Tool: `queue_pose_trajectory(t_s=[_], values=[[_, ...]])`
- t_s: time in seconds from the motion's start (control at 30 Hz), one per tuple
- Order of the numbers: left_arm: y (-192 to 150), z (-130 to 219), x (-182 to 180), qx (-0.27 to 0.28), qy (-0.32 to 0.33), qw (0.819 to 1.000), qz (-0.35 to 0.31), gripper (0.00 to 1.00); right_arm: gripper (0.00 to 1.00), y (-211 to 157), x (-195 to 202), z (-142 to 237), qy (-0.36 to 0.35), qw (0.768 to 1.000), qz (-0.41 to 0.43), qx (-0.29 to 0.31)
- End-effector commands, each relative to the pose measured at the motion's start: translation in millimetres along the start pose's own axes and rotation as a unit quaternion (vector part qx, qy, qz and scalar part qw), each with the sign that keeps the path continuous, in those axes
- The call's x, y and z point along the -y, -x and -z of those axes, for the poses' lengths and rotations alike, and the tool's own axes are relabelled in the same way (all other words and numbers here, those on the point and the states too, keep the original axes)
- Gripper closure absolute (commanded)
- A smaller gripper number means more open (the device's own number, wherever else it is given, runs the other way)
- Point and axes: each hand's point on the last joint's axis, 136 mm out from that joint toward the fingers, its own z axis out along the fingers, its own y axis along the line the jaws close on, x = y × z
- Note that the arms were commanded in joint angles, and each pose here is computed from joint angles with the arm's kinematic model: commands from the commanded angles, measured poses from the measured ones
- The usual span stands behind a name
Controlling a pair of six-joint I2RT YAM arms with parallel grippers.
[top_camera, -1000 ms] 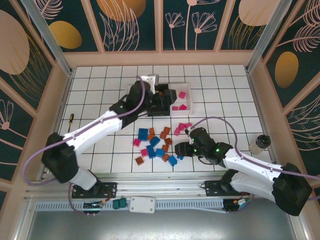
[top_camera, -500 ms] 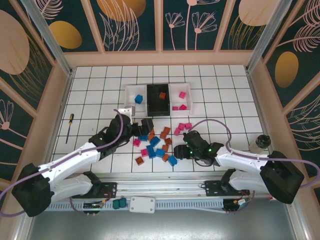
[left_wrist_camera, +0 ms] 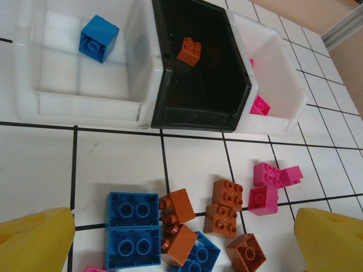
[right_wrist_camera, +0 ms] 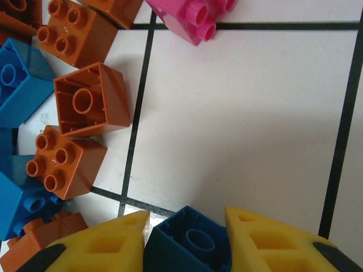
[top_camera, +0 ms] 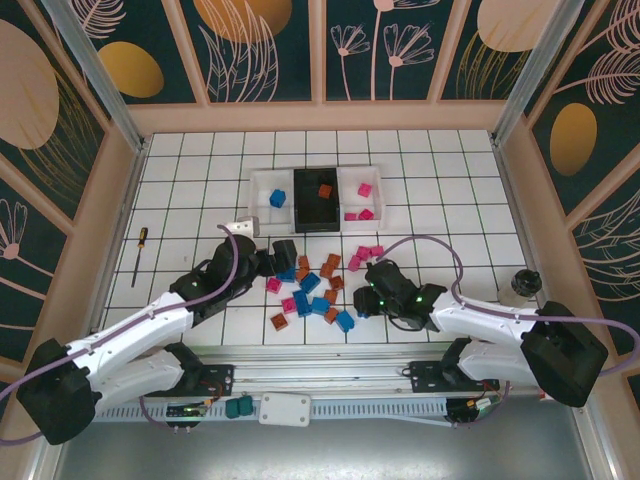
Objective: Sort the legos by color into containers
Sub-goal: Pick up the lego from the bottom-center of the table, then place the lego in the container.
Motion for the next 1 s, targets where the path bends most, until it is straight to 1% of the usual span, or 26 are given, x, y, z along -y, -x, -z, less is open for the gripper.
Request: queue_pose_trajectory(t_s=[0.0, 0.1, 0.23, 0.37, 0.5, 0.53, 0.7, 0.87, 0.97], values=[[-2, 5, -12, 0.005, 0.023, 1.0, 0.001, 0.01, 0.68, 25, -9, 13, -0.004, 0.999, 0.032, 0.033], [-3, 7, -16, 0.004, 0.031, 1.0, 0.002, 0.01, 0.69, 53, -27, 26, 0.011, 0.997, 0.056, 0.06], [-8, 11, -28, 0.006, 0.049, 0.999, 0.006, 0.01, 0.7, 102, -62, 36, 0.059, 0.99, 0.078, 0.102], [-18, 14, -43, 0.002, 0.07, 0.997, 0.014, 0.01, 0.7, 157, -104, 29, 0.103, 0.979, 0.108, 0.142], [-27, 17, -51, -0.007, 0.074, 0.997, 0.028, 0.01, 0.7, 216, -148, 6, 0.143, 0.966, 0.131, 0.169], [-30, 18, -53, -0.01, 0.075, 0.997, 0.03, 0.01, 0.7, 230, -156, -4, 0.146, 0.965, 0.134, 0.173], [-41, 19, -61, -0.026, 0.084, 0.996, 0.034, 0.01, 0.69, 278, -182, -55, 0.166, 0.962, 0.138, 0.167], [-51, 17, -62, -0.043, 0.078, 0.995, 0.036, 0.02, 0.68, 298, -185, -101, 0.158, 0.968, 0.127, 0.151], [-58, 12, -59, -0.059, 0.07, 0.995, 0.028, 0.06, 0.6, 308, -186, -115, 0.168, 0.968, 0.114, 0.148]])
